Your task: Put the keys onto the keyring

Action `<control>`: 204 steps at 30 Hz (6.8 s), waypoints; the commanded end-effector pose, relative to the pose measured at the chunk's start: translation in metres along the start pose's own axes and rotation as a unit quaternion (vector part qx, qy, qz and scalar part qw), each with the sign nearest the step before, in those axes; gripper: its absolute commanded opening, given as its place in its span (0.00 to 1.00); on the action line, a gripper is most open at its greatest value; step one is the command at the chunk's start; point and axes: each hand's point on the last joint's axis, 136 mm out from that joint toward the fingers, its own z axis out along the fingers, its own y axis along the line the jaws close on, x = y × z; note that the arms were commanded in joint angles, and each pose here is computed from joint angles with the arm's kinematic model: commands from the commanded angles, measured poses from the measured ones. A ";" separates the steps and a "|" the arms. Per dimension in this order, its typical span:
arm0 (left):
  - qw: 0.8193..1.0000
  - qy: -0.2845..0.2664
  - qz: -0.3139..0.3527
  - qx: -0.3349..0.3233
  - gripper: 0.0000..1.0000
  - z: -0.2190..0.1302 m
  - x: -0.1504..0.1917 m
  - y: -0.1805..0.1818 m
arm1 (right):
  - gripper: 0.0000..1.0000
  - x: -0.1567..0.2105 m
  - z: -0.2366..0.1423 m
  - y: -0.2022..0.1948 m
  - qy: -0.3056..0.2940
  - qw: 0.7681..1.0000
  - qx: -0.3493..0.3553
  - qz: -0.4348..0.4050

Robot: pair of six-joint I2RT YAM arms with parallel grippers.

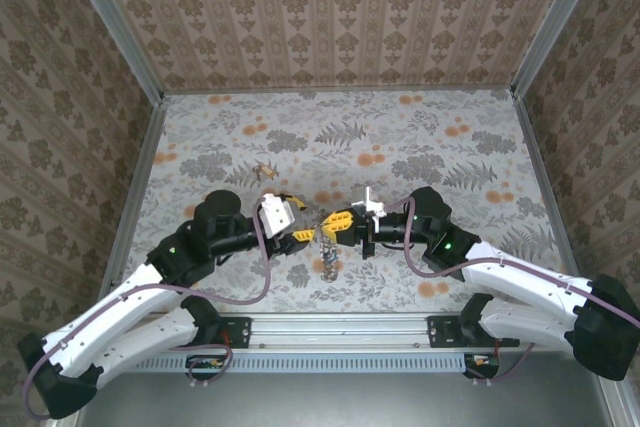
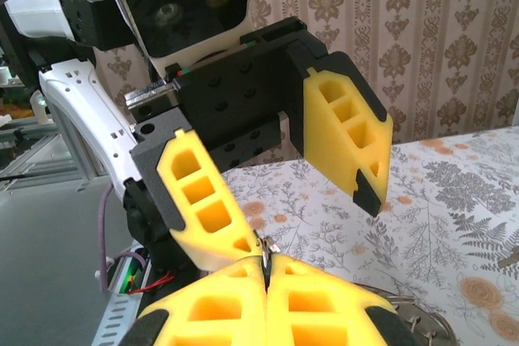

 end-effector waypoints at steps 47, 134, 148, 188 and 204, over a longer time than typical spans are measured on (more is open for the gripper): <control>0.985 -0.079 -0.028 0.150 0.35 -0.001 -0.028 -0.023 | 0.00 -0.018 0.008 0.005 -0.034 0.999 -0.018 -0.017; 0.917 0.088 -0.388 0.029 0.00 0.042 0.007 0.009 | 0.00 0.037 -0.034 -0.075 0.245 0.883 0.388 -0.104; 0.915 0.096 -0.392 0.024 0.00 0.040 -0.002 0.013 | 0.00 0.045 -0.040 -0.068 0.291 0.860 0.357 -0.219; 0.951 0.155 -0.247 0.101 0.00 0.052 0.025 -0.029 | 0.31 0.032 -0.028 -0.027 0.224 0.966 -0.033 -0.128; 0.957 0.150 -0.243 0.044 0.00 0.048 0.039 -0.011 | 0.38 0.079 -0.032 -0.048 0.279 0.953 -0.006 -0.117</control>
